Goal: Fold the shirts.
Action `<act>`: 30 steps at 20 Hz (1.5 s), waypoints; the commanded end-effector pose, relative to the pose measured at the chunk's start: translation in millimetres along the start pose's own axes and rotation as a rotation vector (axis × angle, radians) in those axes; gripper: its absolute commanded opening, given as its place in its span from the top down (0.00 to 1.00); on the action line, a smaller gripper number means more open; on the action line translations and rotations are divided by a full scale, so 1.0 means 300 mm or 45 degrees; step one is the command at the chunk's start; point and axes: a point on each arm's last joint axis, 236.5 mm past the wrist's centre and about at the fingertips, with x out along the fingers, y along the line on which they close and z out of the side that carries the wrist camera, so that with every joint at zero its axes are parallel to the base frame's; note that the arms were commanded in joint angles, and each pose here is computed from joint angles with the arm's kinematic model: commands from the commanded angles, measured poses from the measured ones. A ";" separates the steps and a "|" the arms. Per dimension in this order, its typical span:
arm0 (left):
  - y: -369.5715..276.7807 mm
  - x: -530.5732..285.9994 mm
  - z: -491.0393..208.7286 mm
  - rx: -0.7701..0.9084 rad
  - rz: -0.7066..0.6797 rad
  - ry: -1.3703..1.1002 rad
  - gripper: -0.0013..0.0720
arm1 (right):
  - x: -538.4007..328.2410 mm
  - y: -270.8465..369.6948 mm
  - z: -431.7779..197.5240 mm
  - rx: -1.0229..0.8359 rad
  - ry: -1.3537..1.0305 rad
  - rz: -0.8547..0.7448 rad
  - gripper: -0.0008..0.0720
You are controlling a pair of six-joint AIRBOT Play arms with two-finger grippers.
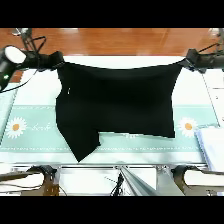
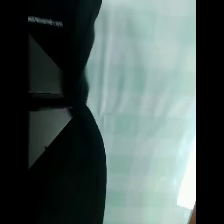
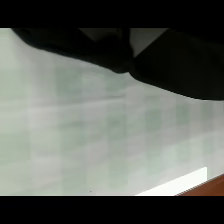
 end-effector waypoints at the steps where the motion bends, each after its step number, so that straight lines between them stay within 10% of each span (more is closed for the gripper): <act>1: -0.008 0.179 -0.015 -0.189 -0.099 0.080 0.95 | 0.175 -0.065 0.020 0.109 0.052 0.084 0.93; 21: 0.279 0.022 -0.478 -0.187 -0.110 0.843 0.95 | 0.203 -0.282 -0.401 0.148 0.582 -0.095 0.87; 22: 0.274 0.013 -0.487 -0.213 -0.108 0.866 0.85 | 0.207 -0.280 -0.402 0.187 0.578 -0.105 0.46; 23: 0.266 -0.004 -0.493 -0.213 -0.116 0.895 0.44 | 0.202 -0.259 -0.400 0.192 0.580 -0.080 0.14; 24: 0.268 -0.022 -0.488 -0.203 -0.115 0.912 0.04 | 0.179 -0.241 -0.389 0.199 0.579 -0.058 0.13; 30: 0.482 -0.291 -0.514 -0.241 0.098 0.950 0.02 | -0.226 -0.347 -0.325 0.119 0.476 -0.318 0.14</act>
